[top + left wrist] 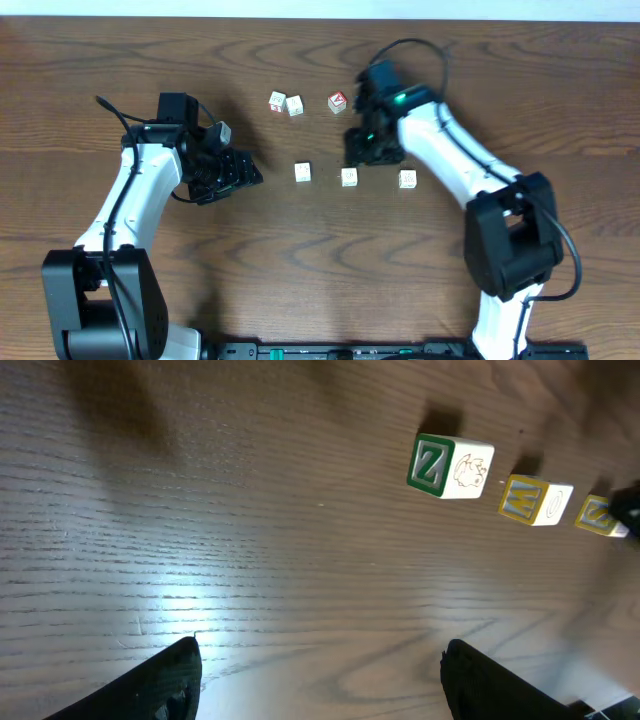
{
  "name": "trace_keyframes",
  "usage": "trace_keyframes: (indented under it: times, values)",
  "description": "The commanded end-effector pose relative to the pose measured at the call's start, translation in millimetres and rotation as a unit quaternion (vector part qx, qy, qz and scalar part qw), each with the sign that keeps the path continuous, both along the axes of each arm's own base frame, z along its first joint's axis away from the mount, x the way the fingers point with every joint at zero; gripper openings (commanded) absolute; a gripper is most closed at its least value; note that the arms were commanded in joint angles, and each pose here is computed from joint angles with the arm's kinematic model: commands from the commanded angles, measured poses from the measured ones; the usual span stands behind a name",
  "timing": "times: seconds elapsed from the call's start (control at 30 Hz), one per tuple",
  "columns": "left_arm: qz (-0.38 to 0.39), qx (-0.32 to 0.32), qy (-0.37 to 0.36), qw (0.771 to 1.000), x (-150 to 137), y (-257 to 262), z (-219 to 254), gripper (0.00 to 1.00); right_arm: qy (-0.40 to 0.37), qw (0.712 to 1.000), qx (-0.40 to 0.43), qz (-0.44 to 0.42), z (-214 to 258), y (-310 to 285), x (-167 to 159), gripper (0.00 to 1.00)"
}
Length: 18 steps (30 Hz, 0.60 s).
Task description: Lift 3 blocks
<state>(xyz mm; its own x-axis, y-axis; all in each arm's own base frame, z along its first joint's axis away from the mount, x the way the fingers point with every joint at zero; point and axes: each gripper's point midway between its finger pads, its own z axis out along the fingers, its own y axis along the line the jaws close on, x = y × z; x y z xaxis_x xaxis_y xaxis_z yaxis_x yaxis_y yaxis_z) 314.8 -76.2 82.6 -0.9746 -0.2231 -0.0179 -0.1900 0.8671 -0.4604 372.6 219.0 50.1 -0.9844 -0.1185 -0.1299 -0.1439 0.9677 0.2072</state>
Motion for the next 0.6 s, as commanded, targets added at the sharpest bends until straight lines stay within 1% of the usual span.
trace_keyframes:
  times: [0.0, 0.23, 0.4, 0.57]
  values:
    - [-0.004, 0.003, 0.0, 1.0, 1.6, -0.1, 0.8, 0.77, 0.002, 0.997, -0.05, -0.061, -16.9, -6.2, -9.8, 0.59]
    - [-0.004, 0.003, 0.002, 1.0, 0.5, -0.1, -0.1, 0.77, -0.019, 0.997, -0.045, -0.051, -24.6, 10.6, -11.0, 0.6]
    - [-0.003, 0.003, 0.003, 1.0, 0.2, -0.1, -0.1, 0.77, -0.034, 0.995, -0.074, -0.051, -27.4, 4.3, -10.7, 0.58]
    - [-0.004, 0.003, 0.002, 1.0, 0.4, -0.1, -0.1, 0.77, -0.031, 0.995, -0.077, -0.051, -36.3, 1.4, -15.2, 0.58]
